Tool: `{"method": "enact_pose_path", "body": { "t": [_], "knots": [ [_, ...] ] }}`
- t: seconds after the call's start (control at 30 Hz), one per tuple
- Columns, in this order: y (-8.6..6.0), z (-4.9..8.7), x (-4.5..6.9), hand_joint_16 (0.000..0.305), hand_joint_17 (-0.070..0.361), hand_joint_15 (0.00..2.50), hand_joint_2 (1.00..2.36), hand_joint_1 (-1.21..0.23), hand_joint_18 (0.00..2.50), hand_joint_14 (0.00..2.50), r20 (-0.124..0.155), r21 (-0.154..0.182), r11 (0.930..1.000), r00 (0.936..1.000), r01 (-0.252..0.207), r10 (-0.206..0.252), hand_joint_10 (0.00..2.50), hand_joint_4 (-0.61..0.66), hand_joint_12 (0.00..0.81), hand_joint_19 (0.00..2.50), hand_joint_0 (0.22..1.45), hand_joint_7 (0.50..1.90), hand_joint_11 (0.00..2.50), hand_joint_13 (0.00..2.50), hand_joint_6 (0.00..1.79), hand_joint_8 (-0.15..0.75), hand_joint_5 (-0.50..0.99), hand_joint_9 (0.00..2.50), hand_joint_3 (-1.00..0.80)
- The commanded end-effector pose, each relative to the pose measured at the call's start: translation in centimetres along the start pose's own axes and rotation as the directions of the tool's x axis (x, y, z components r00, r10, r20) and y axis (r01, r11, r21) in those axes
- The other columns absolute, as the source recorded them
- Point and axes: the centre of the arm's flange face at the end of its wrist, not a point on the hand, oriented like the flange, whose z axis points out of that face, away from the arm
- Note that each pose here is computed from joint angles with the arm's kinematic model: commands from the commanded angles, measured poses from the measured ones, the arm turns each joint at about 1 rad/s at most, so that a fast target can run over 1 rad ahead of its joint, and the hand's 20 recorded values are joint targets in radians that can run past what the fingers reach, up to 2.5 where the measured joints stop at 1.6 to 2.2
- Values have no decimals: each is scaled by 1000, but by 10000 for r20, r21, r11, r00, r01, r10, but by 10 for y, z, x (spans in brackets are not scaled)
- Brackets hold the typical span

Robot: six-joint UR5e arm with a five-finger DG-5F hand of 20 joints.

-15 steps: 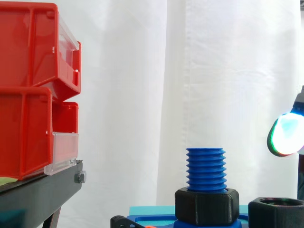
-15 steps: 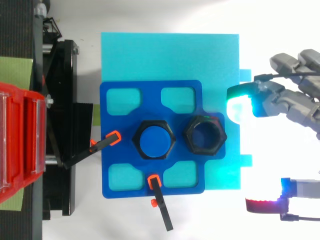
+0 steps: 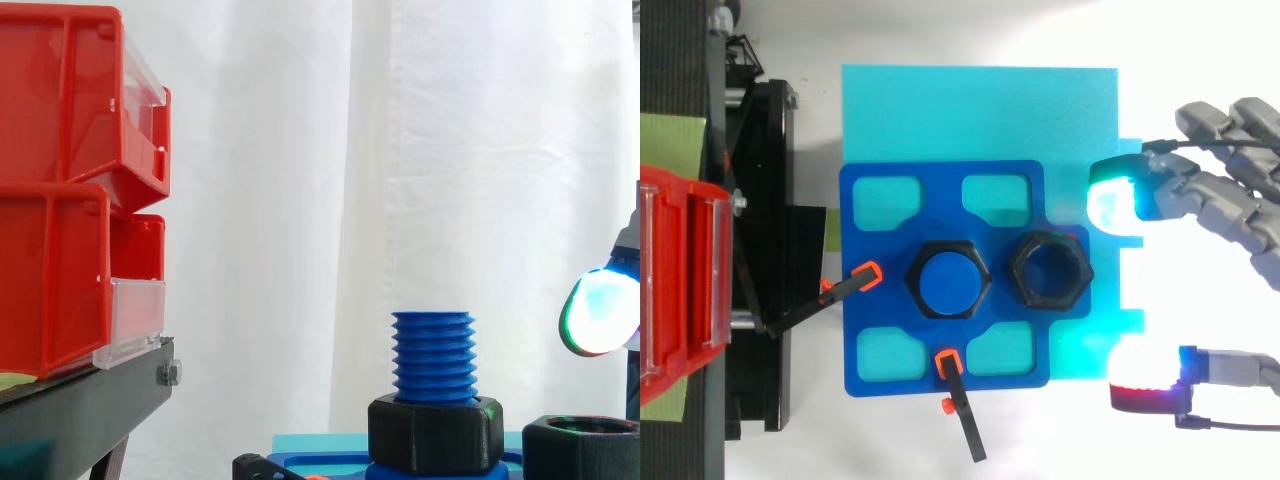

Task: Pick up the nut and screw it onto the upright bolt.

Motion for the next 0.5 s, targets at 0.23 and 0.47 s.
{"method": "enact_pose_path", "body": {
  "t": [0.23, 0.47],
  "knots": [
    [5, 3, 7, 43, 96, 0, 1000, -685, 231, 0, 235, -61, 9991, 9989, 419, -417, 0, 291, 376, 0, 393, 843, 0, 471, 502, 344, -224, 443, -500],
    [5, 5, 18, 43, 97, 0, 1000, -689, 235, 0, 361, 9, 9997, 9991, 225, -226, 0, 298, 377, 0, 395, 865, 0, 478, 503, 345, -222, 442, -500]
  ]
}}
